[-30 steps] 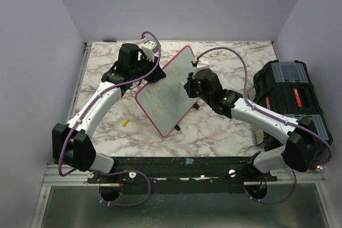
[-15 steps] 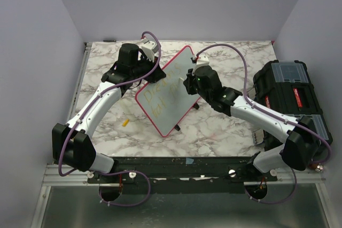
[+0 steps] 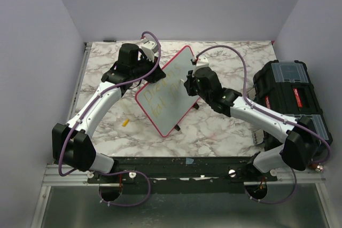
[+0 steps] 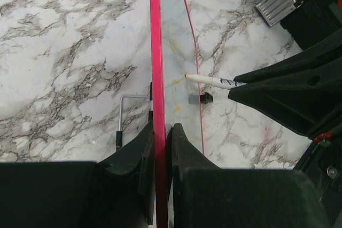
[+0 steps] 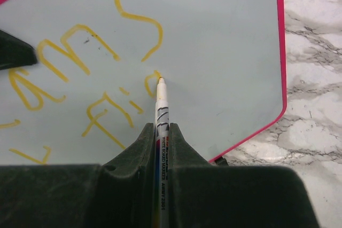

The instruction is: Write a sentence on the whiteboard

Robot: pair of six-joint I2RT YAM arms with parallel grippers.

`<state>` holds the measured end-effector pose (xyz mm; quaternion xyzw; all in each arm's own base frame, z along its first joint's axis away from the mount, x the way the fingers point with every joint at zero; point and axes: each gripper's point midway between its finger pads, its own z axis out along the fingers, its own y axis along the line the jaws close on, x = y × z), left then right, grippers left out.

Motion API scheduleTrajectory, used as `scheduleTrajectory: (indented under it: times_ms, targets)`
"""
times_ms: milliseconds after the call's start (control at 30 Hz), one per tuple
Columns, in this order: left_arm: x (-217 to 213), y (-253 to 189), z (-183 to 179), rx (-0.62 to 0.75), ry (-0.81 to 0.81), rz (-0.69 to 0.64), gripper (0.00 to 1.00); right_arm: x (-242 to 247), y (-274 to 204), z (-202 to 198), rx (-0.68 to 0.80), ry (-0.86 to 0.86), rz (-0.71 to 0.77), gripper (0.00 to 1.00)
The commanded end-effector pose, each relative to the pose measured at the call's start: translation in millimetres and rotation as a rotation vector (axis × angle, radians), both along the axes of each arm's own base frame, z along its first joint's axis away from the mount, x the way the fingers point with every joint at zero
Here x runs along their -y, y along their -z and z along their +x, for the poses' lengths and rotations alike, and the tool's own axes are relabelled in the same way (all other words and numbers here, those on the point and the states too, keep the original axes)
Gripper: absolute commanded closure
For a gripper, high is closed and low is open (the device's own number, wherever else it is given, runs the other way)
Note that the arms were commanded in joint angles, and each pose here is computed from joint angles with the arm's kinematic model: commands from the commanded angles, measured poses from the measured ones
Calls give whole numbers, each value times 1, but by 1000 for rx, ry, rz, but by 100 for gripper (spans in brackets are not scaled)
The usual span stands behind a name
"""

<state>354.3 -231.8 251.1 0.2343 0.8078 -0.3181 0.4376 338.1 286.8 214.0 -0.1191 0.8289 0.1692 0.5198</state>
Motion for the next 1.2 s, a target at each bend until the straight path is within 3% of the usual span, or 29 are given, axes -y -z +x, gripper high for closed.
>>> scheduleTrajectory:
  times_ms: [0,600,1167]
  targets:
    - [1,35,-7,1,69,115,100,2,20,-7,-41,-9,-15,99]
    - [1,34,-7,2,69,115,100,16,63,-31,-138,-7,-22,99]
    - [0,34,-8,3,66,117,100,-10,22,-26,-108,-79,74,99]
